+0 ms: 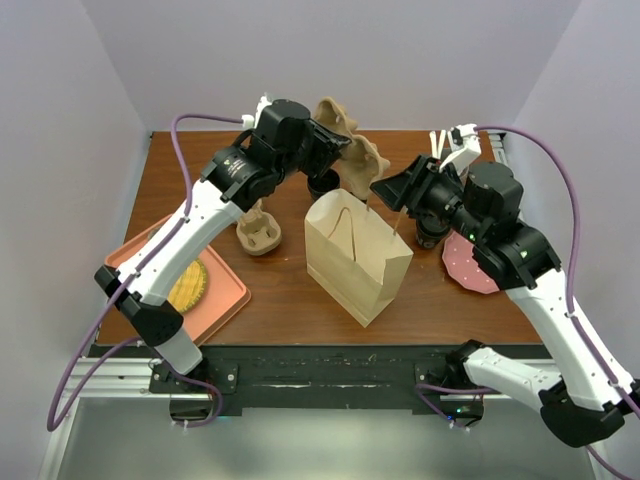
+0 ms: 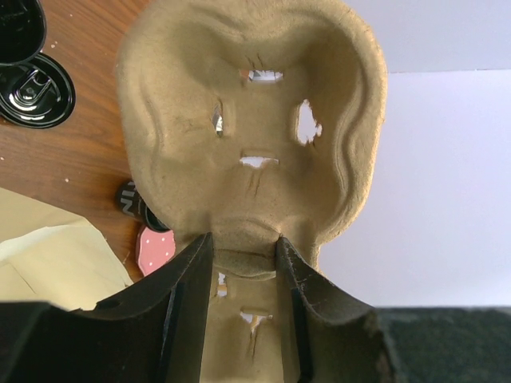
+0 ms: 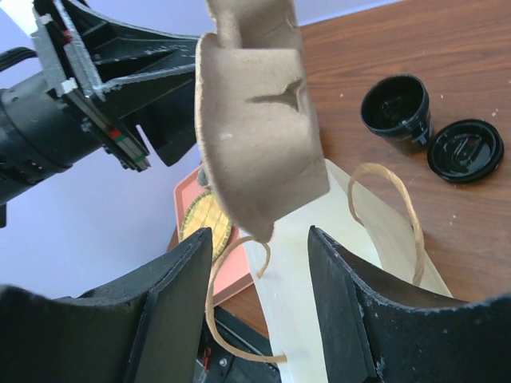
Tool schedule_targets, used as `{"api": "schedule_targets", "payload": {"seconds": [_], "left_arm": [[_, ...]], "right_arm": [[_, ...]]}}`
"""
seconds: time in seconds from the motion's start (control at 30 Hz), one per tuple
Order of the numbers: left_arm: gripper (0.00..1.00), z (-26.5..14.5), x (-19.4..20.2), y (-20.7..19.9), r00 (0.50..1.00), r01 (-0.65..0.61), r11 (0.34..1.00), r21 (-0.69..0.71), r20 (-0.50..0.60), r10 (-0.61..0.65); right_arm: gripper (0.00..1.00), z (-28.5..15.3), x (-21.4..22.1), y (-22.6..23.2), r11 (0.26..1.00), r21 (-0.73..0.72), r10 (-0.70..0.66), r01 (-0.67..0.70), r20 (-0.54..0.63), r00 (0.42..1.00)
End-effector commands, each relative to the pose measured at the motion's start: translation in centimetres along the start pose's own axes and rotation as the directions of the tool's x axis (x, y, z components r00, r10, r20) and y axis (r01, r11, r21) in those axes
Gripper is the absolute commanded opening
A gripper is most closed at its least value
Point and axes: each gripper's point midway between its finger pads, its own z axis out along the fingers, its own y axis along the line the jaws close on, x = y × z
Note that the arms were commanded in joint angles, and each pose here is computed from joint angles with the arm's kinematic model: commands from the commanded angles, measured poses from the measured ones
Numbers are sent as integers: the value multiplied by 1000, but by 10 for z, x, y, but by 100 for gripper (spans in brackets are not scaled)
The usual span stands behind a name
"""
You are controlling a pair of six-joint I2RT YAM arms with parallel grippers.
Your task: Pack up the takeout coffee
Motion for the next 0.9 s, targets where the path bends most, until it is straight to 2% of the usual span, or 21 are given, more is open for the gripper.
{"api": "schedule_targets", "payload": {"seconds": [0.0,0.27,0.5,0.7,0.73,0.77,0.87], "left_arm": [[8,-15,-18,-22,998,51,995,85,36,-54],[8,-27,-23,-19,997,59,994,90,42,-63],[8,-26,-22,-17,997,64,995,82,37,-67],[8,-28,-21,-16,997,66,995,79,37,-69],[8,-28,-22,-16,997,67,995,76,41,-70],[8,-29,-22,-15,997,66,995,73,42,-69],[9,-30,-23,-14,997,68,995,73,42,-71]], "right_arm": [[55,-8,-17,21,995,-83,-50,56,69,996],[56,1,-12,12,995,-57,-76,79,49,996],[54,20,-22,37,993,-69,-95,101,76,993],[52,25,-16,8,971,192,-155,143,52,986],[50,24,-19,6,968,209,-151,135,63,986],[38,23,-20,7,967,216,-152,134,70,986],[21,23,-25,10,964,225,-166,144,83,983]]}}
